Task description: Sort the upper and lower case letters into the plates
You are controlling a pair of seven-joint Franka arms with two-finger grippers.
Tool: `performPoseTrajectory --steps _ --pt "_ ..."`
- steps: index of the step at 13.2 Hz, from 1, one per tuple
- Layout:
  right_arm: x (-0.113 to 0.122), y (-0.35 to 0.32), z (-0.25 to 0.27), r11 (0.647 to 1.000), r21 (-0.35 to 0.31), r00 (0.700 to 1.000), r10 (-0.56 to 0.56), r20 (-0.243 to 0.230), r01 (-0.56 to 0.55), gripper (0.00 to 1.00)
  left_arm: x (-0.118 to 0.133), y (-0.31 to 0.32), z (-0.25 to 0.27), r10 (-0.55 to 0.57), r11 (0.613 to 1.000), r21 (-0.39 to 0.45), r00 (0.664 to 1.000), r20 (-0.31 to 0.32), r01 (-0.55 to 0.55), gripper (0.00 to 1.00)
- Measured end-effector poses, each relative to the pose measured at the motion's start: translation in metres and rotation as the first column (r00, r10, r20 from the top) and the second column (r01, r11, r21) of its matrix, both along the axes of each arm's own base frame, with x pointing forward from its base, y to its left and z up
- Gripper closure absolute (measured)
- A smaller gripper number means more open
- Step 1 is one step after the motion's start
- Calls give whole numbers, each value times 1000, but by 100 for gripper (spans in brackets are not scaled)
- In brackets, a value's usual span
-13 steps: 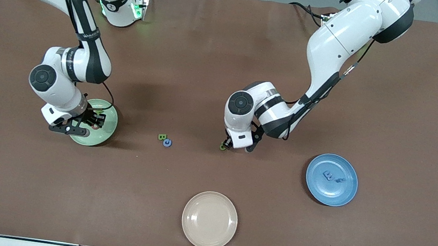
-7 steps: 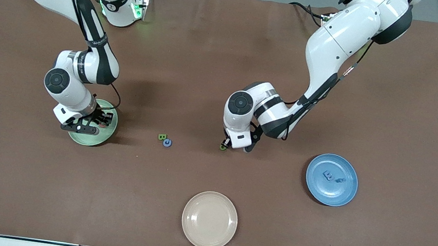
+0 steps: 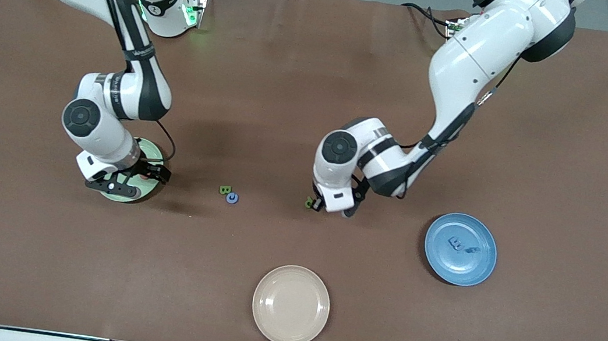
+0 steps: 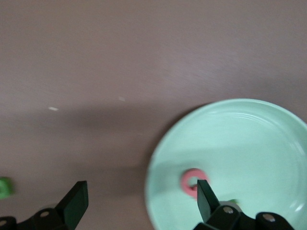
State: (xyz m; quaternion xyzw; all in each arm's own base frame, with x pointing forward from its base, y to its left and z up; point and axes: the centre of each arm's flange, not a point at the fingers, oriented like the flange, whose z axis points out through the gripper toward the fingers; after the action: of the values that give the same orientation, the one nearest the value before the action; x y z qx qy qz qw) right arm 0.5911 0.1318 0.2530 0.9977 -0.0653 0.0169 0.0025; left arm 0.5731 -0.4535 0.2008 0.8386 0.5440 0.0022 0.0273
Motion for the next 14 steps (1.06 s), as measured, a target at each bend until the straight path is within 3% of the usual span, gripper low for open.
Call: performPoseTrajectory --steps 3,6,11,14 --pt "-1 76 1 996 11 996 -89 20 89 0 59 88 53 -92 995 28 996 -3 92 69" --pt "2 112 -34 992 -6 992 -127 12 127 0 97 184 67 -225 971 68 973 -45 228 69" --pt "5 123 -64 991 -17 991 -134 23 134 0 118 317 36 -353 931 59 928 -120 361 69" --pt "5 124 -72 991 -15 990 -134 33 134 0 119 344 28 -384 910 109 913 -138 399 58"
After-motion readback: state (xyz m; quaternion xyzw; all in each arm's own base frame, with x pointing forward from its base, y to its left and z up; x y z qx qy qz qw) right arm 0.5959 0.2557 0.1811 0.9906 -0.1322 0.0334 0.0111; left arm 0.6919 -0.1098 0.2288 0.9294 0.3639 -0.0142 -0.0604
